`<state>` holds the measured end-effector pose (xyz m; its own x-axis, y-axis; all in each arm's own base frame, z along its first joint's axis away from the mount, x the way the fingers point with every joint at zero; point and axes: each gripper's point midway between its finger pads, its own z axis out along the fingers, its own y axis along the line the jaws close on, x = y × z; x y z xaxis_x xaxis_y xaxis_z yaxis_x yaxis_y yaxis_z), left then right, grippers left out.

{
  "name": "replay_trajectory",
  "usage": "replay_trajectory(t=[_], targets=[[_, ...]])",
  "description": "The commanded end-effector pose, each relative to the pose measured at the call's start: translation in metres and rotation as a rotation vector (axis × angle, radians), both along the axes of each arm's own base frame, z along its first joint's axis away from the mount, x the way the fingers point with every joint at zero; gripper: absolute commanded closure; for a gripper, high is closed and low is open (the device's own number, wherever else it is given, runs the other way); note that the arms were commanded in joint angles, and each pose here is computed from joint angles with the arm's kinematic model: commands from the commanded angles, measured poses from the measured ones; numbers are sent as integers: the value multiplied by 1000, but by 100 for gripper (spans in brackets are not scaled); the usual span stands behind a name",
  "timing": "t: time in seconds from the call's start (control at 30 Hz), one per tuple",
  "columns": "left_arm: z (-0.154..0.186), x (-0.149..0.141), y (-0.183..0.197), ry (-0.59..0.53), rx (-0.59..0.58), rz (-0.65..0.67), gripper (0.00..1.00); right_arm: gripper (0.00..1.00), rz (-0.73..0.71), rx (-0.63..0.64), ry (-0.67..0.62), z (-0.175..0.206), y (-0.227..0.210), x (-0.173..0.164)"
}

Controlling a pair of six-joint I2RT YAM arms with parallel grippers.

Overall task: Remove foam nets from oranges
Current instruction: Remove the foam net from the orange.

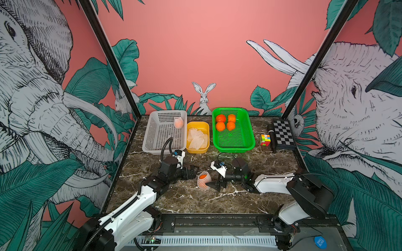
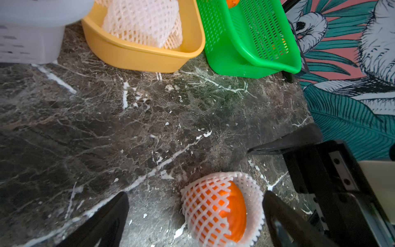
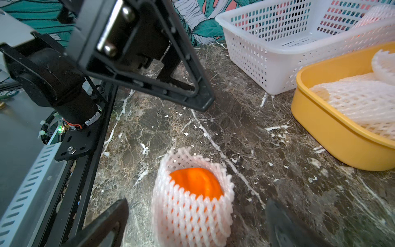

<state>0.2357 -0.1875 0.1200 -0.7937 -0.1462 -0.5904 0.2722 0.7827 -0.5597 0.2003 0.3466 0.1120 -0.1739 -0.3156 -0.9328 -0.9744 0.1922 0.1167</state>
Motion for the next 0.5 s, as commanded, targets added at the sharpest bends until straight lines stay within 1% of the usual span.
replay_trajectory(t=[0.0, 0.1, 0.27, 0.47], targets=[[1, 2, 1, 33, -46, 29, 1, 1, -20, 54, -17, 18, 5, 3], [-1, 5, 4, 33, -61, 45, 1, 1, -21, 51, -8, 16, 7, 4], [-6, 5, 6, 39, -46, 39, 1, 1, -16, 53, 2, 10, 17, 10], [-13, 4, 7, 47, -48, 42, 1, 1, 10, 24, 35, -5, 30, 11]])
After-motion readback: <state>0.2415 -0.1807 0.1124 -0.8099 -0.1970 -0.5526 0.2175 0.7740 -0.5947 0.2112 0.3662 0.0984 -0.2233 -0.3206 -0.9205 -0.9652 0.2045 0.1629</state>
